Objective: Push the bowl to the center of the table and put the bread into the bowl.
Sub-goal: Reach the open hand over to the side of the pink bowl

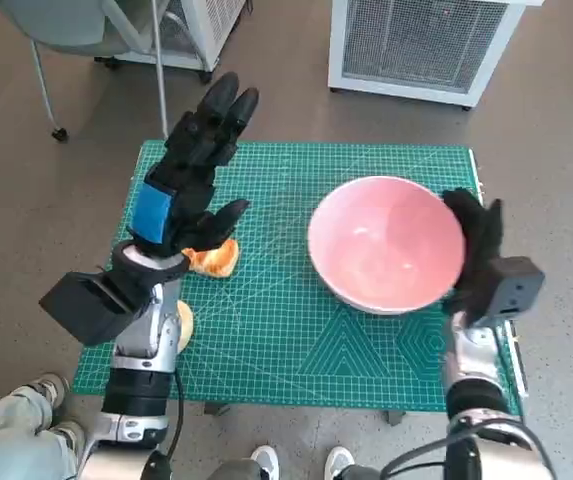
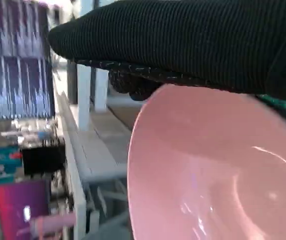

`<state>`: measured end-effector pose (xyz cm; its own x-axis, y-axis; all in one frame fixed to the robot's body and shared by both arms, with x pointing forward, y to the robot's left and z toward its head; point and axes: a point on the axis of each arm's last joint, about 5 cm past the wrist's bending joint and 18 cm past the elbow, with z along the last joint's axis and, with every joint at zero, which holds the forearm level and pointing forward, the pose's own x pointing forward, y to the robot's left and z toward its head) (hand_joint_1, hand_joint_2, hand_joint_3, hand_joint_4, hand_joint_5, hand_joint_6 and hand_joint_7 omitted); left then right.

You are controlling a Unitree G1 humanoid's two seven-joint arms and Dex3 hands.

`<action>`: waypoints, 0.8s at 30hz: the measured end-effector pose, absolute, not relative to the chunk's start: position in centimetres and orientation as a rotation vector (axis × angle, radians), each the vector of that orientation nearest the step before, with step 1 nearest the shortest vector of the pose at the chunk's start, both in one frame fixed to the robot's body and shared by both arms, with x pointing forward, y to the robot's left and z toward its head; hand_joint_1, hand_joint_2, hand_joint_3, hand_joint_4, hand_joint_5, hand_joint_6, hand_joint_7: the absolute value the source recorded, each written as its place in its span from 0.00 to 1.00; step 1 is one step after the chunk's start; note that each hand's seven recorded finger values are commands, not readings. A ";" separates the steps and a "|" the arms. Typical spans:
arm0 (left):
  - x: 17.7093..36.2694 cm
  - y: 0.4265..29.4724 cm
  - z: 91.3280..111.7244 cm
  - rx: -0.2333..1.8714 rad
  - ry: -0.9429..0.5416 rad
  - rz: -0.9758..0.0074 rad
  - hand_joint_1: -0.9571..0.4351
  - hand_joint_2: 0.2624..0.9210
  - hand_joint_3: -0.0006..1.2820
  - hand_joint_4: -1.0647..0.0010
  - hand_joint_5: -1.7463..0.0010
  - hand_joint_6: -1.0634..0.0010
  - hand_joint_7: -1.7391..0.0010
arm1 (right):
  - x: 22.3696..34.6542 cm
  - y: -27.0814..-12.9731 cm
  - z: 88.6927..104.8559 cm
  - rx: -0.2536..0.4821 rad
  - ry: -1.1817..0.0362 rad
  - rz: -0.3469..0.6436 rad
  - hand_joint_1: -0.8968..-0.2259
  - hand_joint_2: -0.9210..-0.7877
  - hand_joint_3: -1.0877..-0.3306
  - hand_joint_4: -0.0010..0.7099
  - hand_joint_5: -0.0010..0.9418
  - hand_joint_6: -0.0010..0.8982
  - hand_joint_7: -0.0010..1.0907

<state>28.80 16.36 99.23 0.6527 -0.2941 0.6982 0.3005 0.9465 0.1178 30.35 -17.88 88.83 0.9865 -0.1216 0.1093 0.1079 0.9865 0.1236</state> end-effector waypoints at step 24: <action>28.7 16.9 99.7 0.009 -0.807 -0.329 0.22 1.00 0.25 0.74 1.00 0.72 0.97 | 32.0 -14.2 90.7 0.174 -0.133 0.049 0.41 0.00 0.28 0.37 0.01 0.13 0.37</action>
<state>28.68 16.89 99.67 0.6440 -0.2918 0.7071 0.2852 0.9493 0.1320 31.97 -14.24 90.66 0.9900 0.0374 0.1357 -0.0603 0.9838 0.1689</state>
